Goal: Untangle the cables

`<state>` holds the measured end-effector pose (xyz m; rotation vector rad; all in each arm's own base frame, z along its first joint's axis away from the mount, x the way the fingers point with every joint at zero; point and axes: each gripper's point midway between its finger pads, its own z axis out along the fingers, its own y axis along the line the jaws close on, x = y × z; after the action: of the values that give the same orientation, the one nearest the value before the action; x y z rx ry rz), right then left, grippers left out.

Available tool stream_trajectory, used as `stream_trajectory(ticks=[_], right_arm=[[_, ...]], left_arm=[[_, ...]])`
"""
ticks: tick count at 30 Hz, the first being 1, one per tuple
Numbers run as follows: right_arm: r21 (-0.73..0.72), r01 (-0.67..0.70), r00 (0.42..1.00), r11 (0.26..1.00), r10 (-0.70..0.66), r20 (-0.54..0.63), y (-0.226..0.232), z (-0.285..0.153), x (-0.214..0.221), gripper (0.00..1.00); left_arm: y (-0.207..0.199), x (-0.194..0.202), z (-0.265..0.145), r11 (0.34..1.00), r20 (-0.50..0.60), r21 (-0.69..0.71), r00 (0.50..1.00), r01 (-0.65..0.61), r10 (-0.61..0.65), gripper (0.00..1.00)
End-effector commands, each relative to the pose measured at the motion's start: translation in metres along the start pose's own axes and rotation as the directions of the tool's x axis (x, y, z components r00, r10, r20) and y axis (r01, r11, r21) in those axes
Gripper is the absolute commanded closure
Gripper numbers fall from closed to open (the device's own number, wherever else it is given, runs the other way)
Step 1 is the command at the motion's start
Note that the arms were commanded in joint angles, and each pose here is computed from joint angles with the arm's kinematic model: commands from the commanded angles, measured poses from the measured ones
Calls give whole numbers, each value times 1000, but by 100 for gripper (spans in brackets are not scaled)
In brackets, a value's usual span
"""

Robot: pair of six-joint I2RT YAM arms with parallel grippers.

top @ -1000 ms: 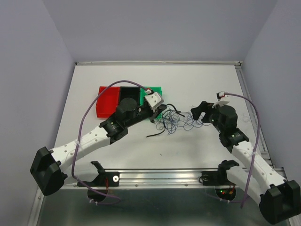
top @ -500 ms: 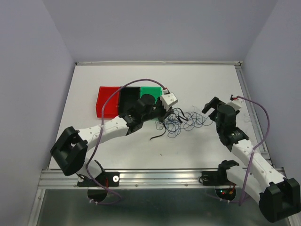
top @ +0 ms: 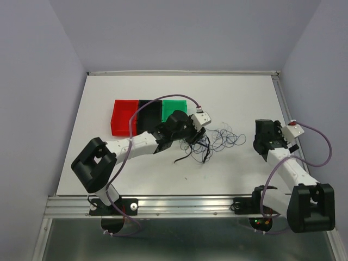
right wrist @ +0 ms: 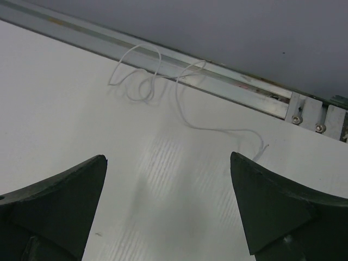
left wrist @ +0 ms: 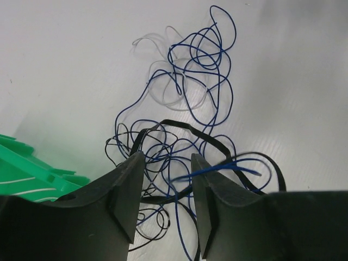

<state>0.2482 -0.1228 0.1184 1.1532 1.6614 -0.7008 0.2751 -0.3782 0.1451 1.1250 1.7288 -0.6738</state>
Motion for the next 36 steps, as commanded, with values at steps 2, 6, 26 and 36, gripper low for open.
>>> stream_trajectory(ticks=[2,6,26,36], right_arm=[[149,-171,981,974,153,122,-16,15,-33,0],[225,-201,978,953,182,104,-23,34,-32,0],[232,-239,954,943,273,-125,35,122,4,0],[283,-261,949,923,299,-97,13,117,20,99]], left_arm=[[4,-25,3,999,52,-11,998,-38,38,48],[4,-24,4,999,37,-7,999,-36,36,48],[-17,-36,3,995,68,70,995,-72,68,44],[-17,-30,11,994,53,74,996,-81,77,44]])
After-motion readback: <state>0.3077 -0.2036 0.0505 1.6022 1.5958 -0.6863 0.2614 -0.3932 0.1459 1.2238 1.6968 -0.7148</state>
